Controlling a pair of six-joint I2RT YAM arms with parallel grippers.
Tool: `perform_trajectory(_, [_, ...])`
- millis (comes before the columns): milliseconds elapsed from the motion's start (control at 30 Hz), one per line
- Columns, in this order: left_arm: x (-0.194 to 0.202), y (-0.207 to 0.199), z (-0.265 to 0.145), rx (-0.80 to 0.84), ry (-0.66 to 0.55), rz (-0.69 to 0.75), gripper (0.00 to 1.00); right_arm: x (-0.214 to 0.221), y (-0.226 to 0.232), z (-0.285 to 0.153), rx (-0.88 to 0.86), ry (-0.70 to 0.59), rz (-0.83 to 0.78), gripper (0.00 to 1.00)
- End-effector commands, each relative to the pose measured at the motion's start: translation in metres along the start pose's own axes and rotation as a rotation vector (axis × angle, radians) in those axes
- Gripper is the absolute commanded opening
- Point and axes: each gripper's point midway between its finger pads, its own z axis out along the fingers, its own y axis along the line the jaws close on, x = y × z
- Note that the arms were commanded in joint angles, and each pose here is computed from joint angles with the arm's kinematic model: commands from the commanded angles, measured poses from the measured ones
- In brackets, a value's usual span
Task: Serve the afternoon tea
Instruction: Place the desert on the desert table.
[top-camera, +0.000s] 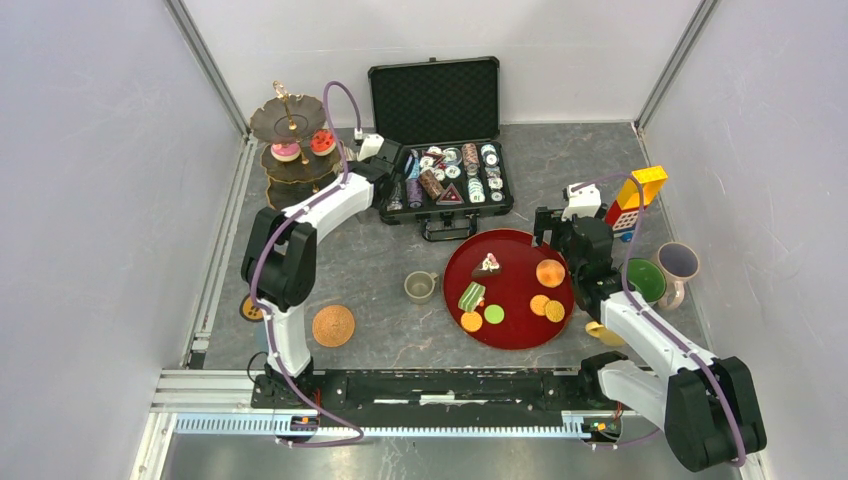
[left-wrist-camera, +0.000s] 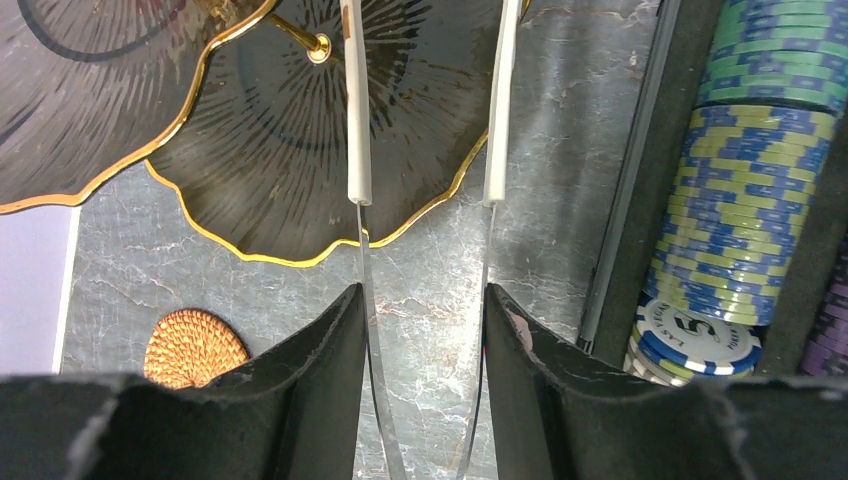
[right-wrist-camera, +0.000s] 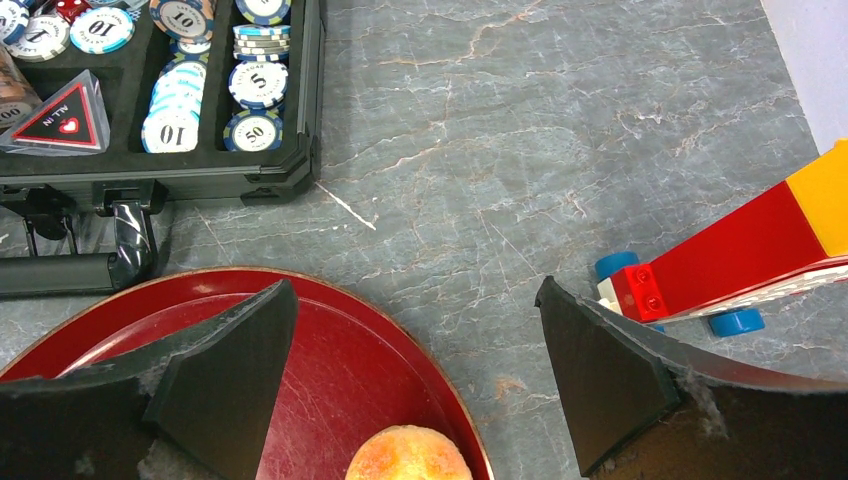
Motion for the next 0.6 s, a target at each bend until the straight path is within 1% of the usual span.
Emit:
perform_trajectory(0, [-0.019, 0.008, 0.004, -0.031, -0.043, -0.077, 0.03, -0.022, 0.001, 0.003, 0.000, -0.064, 0.025, 0.98])
perform_trajectory(133, [-0.019, 0.015, 0.010, -0.046, -0.043, -0.093, 0.11, -0.022, 0.000, 0.002, 0.000, -0.065, 0.025, 0.98])
perform_trajectory(233, [-0.016, 0.012, 0.017, -0.016, -0.018, -0.094, 0.19, -0.021, 0.000, 0.002, 0.001, -0.065, 0.025, 0.98])
perform_trajectory(400, [-0.014, 0.015, 0.023, -0.005, 0.004, -0.114, 0.23, -0.021, 0.000, 0.002, 0.003, -0.063, 0.024, 0.98])
perform_trajectory(467, [-0.016, 0.016, 0.023, -0.004, 0.000, -0.120, 0.29, -0.021, 0.000, 0.002, 0.002, -0.063, 0.025, 0.98])
perform_trajectory(567, [-0.016, 0.018, 0.024, 0.002, 0.002, -0.121, 0.35, -0.021, 0.001, 0.003, -0.001, -0.063, 0.025, 0.98])
